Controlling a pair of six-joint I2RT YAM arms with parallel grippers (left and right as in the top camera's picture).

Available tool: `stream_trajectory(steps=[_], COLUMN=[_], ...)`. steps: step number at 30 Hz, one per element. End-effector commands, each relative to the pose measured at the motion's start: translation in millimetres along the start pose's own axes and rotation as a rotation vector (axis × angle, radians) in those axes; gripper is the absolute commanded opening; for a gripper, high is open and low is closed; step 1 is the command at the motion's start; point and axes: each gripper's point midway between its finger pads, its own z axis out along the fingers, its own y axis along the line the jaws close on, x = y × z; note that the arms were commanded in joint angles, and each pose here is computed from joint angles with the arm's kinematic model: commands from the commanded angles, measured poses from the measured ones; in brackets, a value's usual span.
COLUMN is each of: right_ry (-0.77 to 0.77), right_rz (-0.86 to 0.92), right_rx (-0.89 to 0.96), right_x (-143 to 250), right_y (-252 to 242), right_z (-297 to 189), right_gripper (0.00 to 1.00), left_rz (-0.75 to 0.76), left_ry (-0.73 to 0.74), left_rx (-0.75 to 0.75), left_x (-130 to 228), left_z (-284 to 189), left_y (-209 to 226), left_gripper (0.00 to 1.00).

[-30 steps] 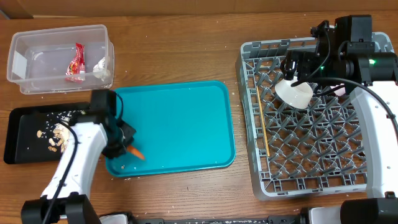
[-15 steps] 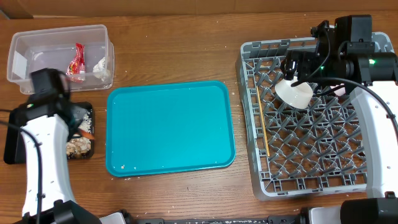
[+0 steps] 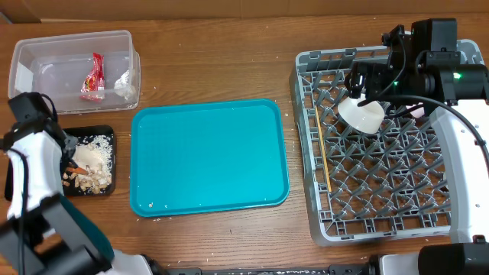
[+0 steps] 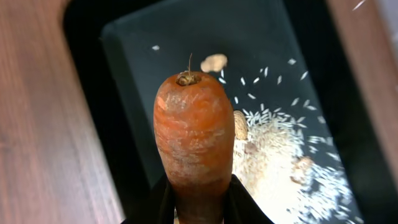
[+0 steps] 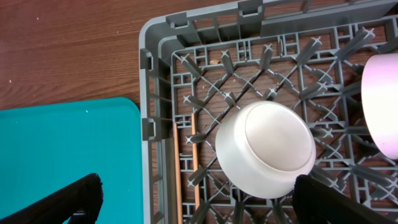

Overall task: Sort waste into correct bins and load items into the dishwasher
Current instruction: 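Drop the carrot onto the black tray with the left gripper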

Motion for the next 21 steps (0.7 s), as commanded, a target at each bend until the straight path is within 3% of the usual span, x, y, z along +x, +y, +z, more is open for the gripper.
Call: stream_trajectory(steps=[1,10,16,21], right_ry=[-0.007,0.013,0.012,-0.010], right_rz=[0.002,0.007,0.007,-0.001], right_rx=[0.004,0.007,0.033,0.030], right_x=[-1,4,4,-1], right_y=[-1,-1,-6,-5], right_z=[-2,-2,-2,-2], right_gripper=[1.00,1.00,1.00,1.00], left_rz=[0.053,0.101,0.159,0.190], left_ry=[0.007,0.097,0.127,0.167], left_rx=[-0.039,-0.110,-0.094,-0.066], left_x=[0,24,23,10], left_z=[19,53,44,12], left_y=[-2,1,-2,-6], left_gripper=[0.22,0.33,0.68,0.74])
